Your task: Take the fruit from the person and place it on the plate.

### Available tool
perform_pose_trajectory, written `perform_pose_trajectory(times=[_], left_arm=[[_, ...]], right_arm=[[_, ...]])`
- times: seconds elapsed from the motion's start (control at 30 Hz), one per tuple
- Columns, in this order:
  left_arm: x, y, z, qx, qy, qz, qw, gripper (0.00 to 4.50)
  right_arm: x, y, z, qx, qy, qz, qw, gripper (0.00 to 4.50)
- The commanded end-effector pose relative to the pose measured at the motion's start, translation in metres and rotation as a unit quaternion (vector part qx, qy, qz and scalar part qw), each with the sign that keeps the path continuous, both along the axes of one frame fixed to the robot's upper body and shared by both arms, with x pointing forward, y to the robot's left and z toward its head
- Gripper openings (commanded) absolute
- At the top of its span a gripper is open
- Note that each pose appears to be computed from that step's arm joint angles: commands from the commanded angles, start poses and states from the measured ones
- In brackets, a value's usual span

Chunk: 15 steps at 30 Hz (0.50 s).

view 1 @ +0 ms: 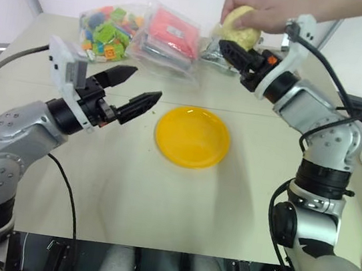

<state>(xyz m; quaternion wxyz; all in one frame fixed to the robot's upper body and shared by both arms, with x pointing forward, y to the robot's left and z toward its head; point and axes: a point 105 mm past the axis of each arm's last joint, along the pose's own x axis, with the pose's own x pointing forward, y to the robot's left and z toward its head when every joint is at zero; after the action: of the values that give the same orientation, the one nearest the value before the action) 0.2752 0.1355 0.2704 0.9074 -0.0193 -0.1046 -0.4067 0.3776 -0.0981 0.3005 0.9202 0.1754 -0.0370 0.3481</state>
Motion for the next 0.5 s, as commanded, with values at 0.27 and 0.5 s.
perform_pose_trajectory(times=[0.27, 0.5], left_arm=[[-0.001, 0.002, 0.008, -0.006, -0.02, 0.011, 1.0, 4.5], [-0.002, 0.018, 0.001, -0.005, 0.003, 0.036, 0.999, 4.5]], right_arm=[[-0.005, 0.004, 0.003, -0.047, -0.03, -0.006, 0.998, 2.27], [-0.008, 0.007, -0.09, -0.181, 0.066, -0.011, 0.981, 2.27]])
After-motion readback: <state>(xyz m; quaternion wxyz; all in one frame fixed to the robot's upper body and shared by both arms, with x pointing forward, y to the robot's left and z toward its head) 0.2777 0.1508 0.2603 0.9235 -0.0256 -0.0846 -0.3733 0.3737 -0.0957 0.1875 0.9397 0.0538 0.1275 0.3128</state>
